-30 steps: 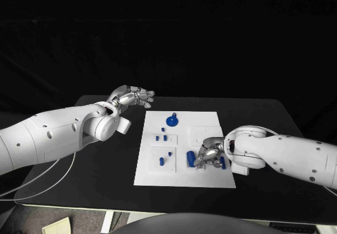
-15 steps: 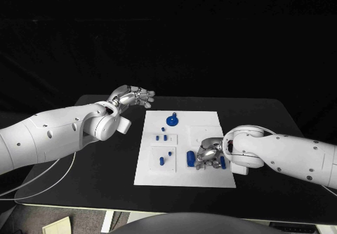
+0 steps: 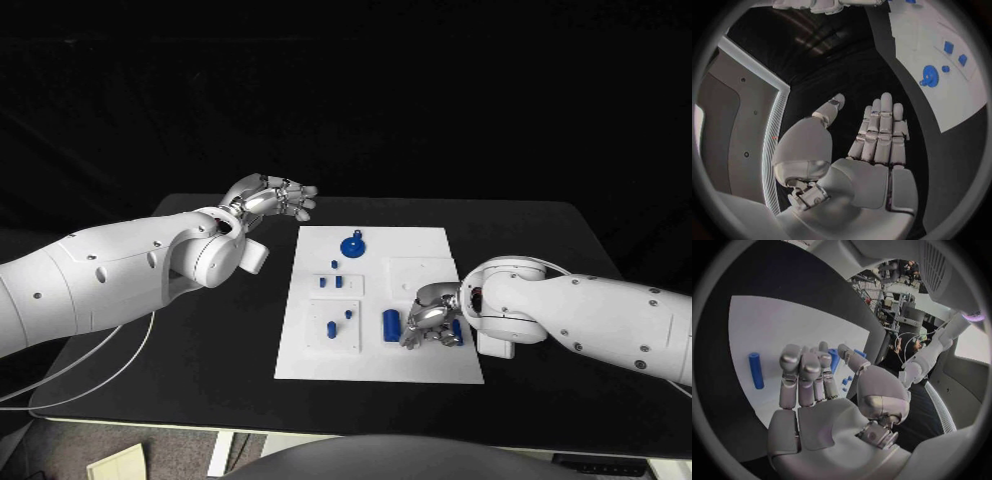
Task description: Assemble the parts on the task board
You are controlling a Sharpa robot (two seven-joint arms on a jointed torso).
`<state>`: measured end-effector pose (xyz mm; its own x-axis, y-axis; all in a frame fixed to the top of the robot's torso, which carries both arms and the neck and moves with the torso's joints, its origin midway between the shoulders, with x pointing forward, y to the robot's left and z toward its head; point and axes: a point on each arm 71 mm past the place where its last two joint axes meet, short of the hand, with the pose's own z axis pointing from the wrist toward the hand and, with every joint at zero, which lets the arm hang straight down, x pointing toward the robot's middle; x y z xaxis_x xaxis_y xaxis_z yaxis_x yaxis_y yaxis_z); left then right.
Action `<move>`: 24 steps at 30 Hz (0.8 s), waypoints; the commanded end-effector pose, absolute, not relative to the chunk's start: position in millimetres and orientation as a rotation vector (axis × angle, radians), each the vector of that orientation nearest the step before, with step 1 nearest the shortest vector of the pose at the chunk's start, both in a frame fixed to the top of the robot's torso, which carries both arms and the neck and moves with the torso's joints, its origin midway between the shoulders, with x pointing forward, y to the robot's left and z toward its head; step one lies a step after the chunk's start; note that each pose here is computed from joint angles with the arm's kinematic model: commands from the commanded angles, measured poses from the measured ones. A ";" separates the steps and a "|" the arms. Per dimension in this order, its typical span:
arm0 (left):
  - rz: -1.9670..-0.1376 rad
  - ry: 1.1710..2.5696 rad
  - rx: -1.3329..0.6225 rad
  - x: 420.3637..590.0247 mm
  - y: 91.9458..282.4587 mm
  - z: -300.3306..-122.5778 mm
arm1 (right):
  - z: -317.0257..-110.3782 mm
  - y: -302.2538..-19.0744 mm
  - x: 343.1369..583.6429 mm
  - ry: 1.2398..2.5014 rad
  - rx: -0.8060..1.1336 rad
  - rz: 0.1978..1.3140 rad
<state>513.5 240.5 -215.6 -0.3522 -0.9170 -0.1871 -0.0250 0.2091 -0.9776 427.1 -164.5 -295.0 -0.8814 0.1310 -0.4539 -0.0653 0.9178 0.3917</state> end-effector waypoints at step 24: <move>-1.291 1.609 -0.912 512.9 238.8 -215.1 | -293.3 -157.0 431.1 2.511 -0.031 0.497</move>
<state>513.3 241.0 -215.9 -0.3537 -0.9167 -0.1861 -0.0297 0.2099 -0.9773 430.4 -157.1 -293.0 -0.8482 0.1083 -0.5185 -0.1063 0.9242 0.3669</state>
